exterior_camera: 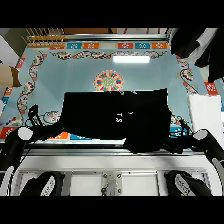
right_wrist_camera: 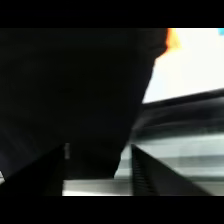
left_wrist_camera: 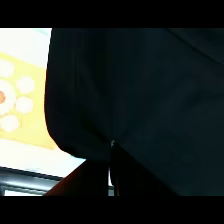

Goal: Fold the clothes and pants, and hang the long-sleeved shirts on hangers.

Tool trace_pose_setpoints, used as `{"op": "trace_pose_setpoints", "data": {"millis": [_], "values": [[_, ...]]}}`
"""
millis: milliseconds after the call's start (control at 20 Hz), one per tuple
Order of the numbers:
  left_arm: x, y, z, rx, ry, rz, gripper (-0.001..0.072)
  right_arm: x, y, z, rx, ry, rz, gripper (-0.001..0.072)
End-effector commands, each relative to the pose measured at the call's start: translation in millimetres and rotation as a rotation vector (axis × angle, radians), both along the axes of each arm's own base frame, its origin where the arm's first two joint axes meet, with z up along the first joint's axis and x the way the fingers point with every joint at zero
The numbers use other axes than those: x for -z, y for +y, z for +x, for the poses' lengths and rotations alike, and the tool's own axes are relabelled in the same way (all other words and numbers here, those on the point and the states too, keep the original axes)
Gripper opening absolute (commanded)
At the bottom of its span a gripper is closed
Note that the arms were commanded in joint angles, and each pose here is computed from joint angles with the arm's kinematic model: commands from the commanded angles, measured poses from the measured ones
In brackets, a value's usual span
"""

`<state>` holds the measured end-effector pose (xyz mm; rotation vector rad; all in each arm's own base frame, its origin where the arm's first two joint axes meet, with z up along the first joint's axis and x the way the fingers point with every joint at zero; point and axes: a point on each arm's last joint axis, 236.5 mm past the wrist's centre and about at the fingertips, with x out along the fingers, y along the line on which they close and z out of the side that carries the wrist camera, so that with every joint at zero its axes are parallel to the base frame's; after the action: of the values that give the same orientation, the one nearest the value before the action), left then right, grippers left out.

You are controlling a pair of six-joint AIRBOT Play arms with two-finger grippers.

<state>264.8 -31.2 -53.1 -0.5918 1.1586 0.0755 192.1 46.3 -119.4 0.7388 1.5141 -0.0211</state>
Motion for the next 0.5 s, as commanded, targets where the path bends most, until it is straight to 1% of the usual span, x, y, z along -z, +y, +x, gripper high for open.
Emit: {"op": "trace_pose_setpoints", "data": {"millis": [0, 50, 100, 200, 350, 450], "values": [[-4, 0, 0, 0.000, -0.016, 0.002, 0.0009, 3, 8, 11, -0.037, -0.049, -0.021, 0.0165], [-2, 0, -1, 0.002, -0.006, 0.001, 0.0009, 1, 8, 14, -0.048, -0.059, -0.028, 0.0072], [1, 1, -4, 0.009, 0.013, 0.009, 0.0009, -4, 6, 17, -0.060, -0.066, -0.034, 0.0013], [8, 3, -14, 0.026, 0.064, 0.020, 0.0008, -22, -2, 20, -0.129, -0.077, -0.073, 0.0013], [7, 15, -39, 0.031, 0.131, 0.046, 0.0009, -56, -28, 9, -0.264, -0.060, -0.192, 0.0012], [0, 23, -53, 0.027, 0.150, 0.068, 0.0008, -77, -42, 3, -0.310, -0.050, -0.256, 0.0012]]}}
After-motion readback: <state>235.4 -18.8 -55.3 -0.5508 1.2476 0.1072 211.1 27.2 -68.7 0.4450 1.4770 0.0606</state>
